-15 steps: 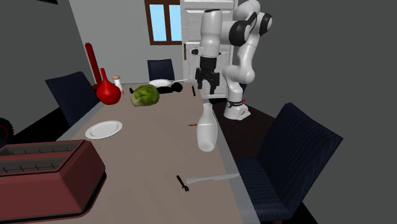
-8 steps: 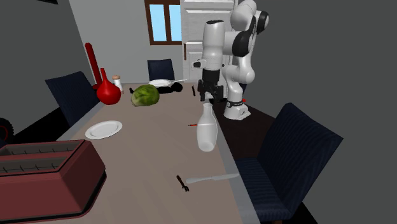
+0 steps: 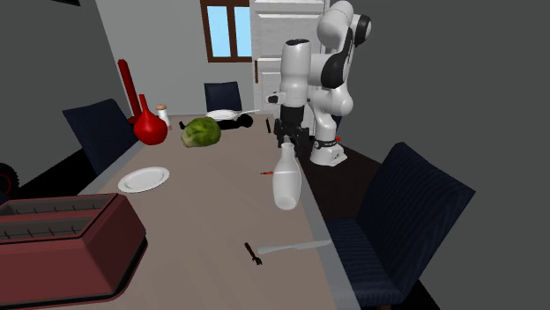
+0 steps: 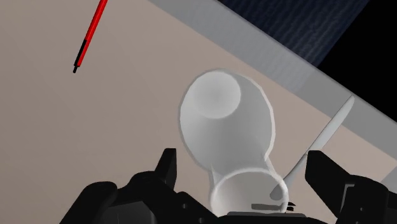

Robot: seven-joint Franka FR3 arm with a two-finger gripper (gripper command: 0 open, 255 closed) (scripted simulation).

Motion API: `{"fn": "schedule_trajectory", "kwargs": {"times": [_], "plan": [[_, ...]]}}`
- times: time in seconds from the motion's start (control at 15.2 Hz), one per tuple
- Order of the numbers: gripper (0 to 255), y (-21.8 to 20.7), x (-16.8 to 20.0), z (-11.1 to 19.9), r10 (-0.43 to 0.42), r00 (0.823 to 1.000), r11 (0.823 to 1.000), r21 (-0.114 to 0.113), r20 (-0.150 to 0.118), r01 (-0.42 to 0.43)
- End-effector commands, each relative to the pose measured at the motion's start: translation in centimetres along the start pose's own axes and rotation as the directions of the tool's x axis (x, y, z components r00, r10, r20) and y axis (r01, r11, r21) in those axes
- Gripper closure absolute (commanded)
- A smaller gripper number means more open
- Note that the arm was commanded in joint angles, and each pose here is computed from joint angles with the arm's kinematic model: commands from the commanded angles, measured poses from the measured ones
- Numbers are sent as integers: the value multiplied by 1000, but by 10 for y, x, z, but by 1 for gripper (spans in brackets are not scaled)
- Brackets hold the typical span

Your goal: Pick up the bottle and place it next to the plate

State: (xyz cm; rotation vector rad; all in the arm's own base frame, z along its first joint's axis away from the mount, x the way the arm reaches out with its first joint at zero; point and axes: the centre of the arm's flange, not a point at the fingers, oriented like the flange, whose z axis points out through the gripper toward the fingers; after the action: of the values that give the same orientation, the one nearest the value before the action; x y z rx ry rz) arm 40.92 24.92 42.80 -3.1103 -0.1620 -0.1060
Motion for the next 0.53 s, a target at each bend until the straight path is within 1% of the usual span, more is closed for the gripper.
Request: {"fn": "schedule_trajectory", "kwargs": {"times": [0.0, 0.26, 0.33, 0.46], "plan": [[0, 0, 0, 1, 0, 1000, 1000, 0, 0, 0], [0, 0, 0, 0, 0, 1000, 1000, 0, 0, 0], [255, 0, 0, 0, 0, 1000, 1000, 0, 0, 0], [255, 0, 0, 0, 0, 1000, 1000, 0, 0, 0]]}}
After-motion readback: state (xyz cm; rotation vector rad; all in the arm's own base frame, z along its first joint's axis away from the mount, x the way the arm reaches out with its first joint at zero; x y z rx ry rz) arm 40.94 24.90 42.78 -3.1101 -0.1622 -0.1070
